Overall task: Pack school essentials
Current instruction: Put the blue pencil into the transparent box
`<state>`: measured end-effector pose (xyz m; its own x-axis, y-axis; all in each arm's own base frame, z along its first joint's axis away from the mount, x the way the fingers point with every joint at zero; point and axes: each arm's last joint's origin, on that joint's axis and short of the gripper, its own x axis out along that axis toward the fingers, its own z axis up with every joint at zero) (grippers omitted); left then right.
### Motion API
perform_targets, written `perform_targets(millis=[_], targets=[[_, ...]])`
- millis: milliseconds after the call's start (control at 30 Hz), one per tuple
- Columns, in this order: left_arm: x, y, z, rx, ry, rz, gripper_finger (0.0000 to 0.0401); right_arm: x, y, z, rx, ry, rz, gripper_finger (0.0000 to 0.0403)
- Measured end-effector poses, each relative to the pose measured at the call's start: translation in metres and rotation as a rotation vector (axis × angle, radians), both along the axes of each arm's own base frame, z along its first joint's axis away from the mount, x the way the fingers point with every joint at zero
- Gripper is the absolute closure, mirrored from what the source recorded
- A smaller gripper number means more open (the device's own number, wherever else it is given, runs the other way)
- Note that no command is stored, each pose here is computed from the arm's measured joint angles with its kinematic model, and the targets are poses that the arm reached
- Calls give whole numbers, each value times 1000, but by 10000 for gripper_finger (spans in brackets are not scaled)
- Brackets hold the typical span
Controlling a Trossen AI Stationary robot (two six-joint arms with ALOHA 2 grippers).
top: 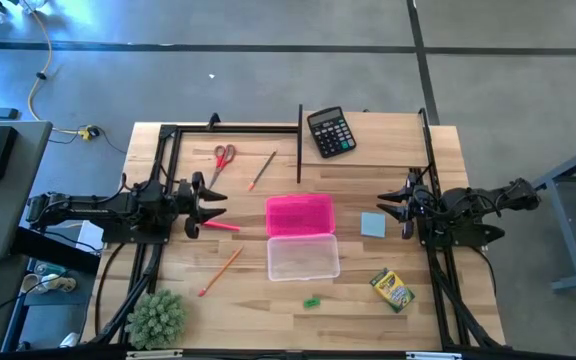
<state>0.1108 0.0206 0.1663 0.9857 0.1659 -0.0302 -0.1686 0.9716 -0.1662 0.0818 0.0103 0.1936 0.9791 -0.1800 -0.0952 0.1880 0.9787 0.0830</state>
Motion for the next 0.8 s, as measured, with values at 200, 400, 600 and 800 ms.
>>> perform_targets(millis=[200, 400, 600, 800], targets=[[-1, 4, 14, 20, -115, 128, 217, 0, 0, 0, 0, 0, 1, 292], [1, 7, 36, 92, -107, 248, 224, 0, 0, 0, 0, 0, 0, 292], [13, 17, 57, 100, 78, 439, 224, 0, 0, 0, 0, 0, 0, 292], [29, 34, 69, -11, 265, 551, 224, 0, 0, 0, 0, 0, 0, 292]])
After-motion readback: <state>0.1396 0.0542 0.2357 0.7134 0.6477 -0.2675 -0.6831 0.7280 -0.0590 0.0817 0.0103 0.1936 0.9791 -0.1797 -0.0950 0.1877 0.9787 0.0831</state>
